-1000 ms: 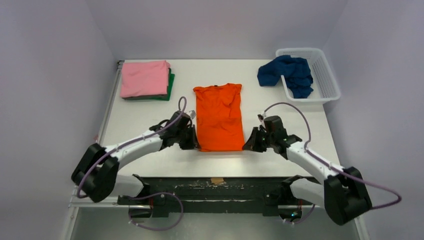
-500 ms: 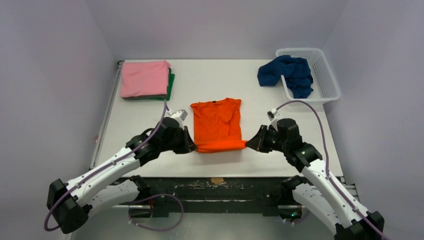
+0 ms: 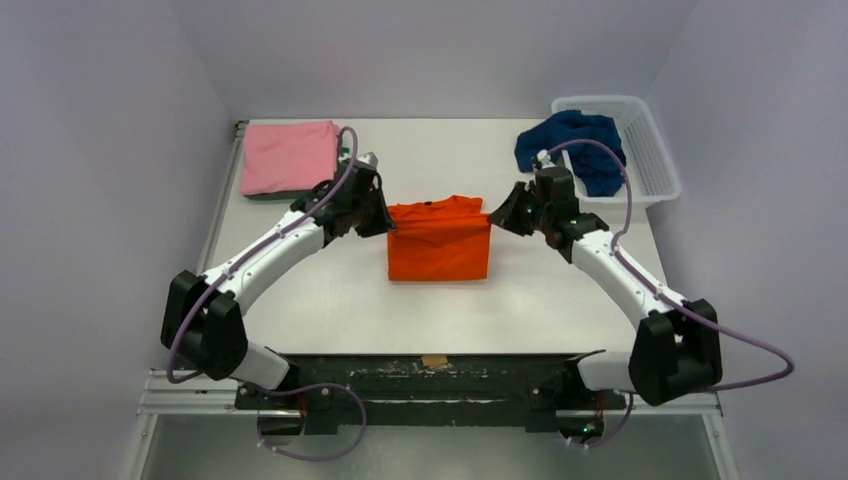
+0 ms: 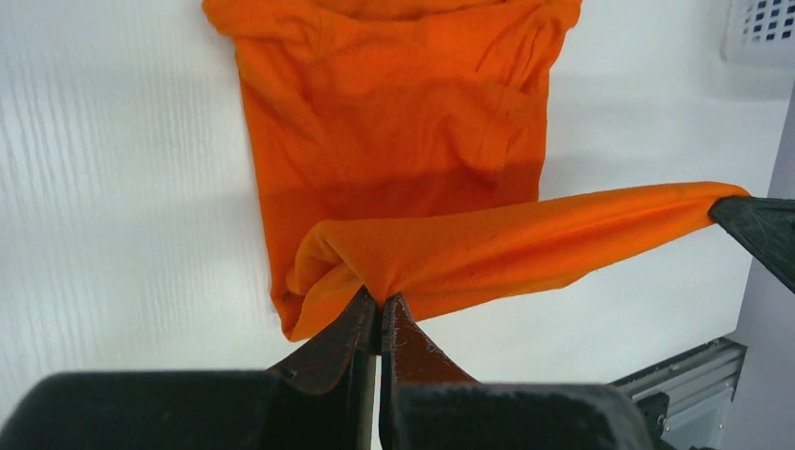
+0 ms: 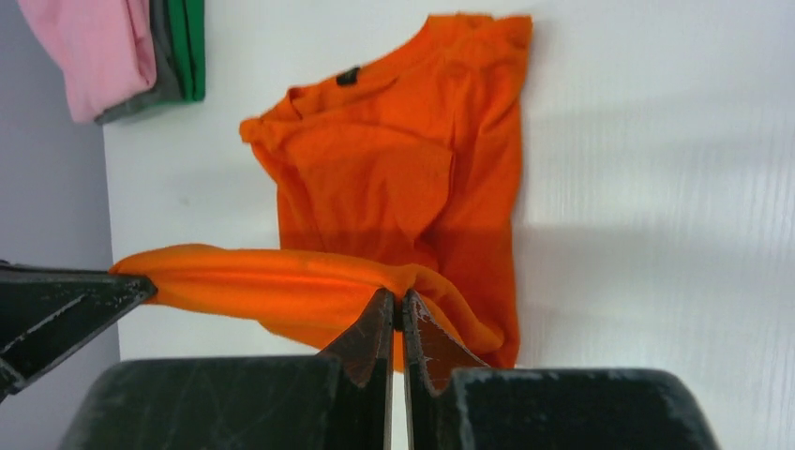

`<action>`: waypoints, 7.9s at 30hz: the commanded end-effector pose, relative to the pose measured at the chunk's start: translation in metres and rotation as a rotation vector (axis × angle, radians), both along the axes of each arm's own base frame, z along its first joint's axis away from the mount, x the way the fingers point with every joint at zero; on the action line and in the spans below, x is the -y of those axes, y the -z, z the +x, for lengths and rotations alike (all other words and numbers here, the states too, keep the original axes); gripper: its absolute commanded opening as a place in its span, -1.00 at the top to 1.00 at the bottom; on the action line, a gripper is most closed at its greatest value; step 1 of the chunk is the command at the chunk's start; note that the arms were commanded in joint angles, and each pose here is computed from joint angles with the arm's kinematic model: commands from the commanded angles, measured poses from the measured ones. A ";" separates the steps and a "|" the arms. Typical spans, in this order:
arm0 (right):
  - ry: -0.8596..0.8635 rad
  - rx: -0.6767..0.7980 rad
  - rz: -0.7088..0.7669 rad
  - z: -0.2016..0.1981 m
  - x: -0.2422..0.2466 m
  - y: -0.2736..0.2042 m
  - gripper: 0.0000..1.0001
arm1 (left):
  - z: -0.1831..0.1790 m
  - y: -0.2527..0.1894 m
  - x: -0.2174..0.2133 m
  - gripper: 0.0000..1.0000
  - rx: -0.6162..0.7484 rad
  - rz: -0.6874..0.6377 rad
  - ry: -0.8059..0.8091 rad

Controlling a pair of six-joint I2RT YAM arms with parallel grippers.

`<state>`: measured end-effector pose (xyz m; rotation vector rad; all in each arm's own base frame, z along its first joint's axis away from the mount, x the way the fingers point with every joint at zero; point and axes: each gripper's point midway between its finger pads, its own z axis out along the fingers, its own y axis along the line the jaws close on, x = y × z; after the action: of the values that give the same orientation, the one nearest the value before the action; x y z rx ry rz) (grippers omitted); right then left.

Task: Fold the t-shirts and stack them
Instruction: Fold the long partially folded tshirt into a neat square, then put the neatly folded tshirt into the corner of the board with the left arm, then reset both arms

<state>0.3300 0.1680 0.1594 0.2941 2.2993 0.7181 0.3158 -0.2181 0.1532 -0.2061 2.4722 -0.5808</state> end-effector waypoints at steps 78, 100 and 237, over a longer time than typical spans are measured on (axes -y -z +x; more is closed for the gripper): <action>0.275 0.183 -0.271 0.029 0.103 -0.008 -0.82 | 0.222 -0.099 -0.120 1.00 0.291 0.827 0.047; 0.313 0.163 -0.304 0.027 0.112 -0.004 -0.82 | 0.215 -0.181 -0.169 1.00 0.419 0.651 -0.013; 0.466 0.191 -0.258 -0.064 0.143 0.014 -0.89 | -0.077 0.008 -0.095 -1.00 0.292 0.163 -0.069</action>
<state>0.2710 0.0319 0.1356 0.5346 2.0734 0.2006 0.2355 -0.1335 0.1259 -0.0667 2.2982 -0.3663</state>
